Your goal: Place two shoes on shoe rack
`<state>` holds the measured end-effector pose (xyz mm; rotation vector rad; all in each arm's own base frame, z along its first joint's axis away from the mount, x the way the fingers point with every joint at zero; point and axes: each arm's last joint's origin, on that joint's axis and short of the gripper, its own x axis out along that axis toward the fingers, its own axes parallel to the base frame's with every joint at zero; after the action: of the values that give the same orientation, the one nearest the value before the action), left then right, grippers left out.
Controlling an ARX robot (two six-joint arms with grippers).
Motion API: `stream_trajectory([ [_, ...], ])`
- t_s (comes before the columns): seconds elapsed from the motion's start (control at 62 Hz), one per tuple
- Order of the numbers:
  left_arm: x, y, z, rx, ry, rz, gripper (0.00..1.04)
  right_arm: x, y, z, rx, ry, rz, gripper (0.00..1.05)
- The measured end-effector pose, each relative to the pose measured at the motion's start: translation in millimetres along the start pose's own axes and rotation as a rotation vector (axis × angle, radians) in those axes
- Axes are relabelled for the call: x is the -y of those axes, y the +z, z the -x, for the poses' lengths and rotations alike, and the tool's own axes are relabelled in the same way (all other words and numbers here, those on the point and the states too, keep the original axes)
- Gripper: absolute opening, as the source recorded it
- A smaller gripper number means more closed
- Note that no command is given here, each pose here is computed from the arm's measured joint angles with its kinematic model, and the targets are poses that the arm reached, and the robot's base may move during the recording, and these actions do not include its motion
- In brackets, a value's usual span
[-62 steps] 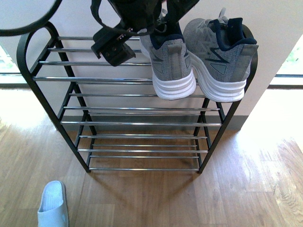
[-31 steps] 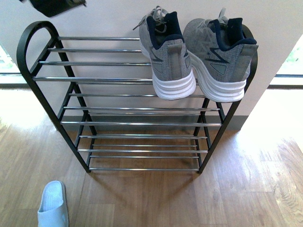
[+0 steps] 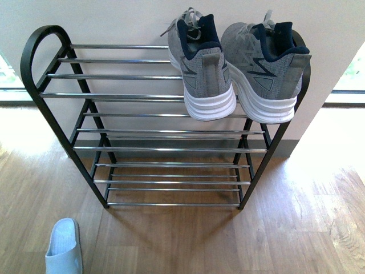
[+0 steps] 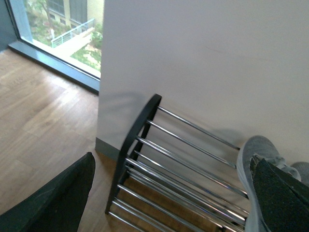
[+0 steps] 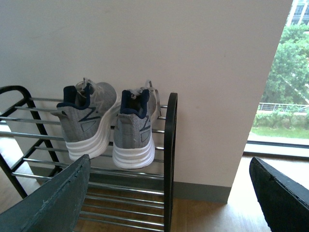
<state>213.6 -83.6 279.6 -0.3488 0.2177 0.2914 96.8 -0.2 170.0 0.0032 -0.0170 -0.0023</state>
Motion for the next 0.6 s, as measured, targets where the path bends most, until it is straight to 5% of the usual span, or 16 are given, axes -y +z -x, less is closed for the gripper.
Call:
stream_trajectory([
  [0.291, -36.8, 0.5, 27.4, 0.095, 0.002, -0.015, 0.95, 0.0, 0.0, 0.0, 0.0, 0.0, 0.0, 0.95],
  [0.404, -57.2, -14.6, 27.5, 0.19, -0.298, -0.202, 0.68, 0.0, -0.1, 0.0, 0.0, -0.001, 0.0, 0.95],
  [0.597, -87.6, -39.7, 29.8, 0.202, -0.299, -0.323, 0.29, 0.0, -0.1, 0.0, 0.0, 0.0, 0.0, 0.95],
])
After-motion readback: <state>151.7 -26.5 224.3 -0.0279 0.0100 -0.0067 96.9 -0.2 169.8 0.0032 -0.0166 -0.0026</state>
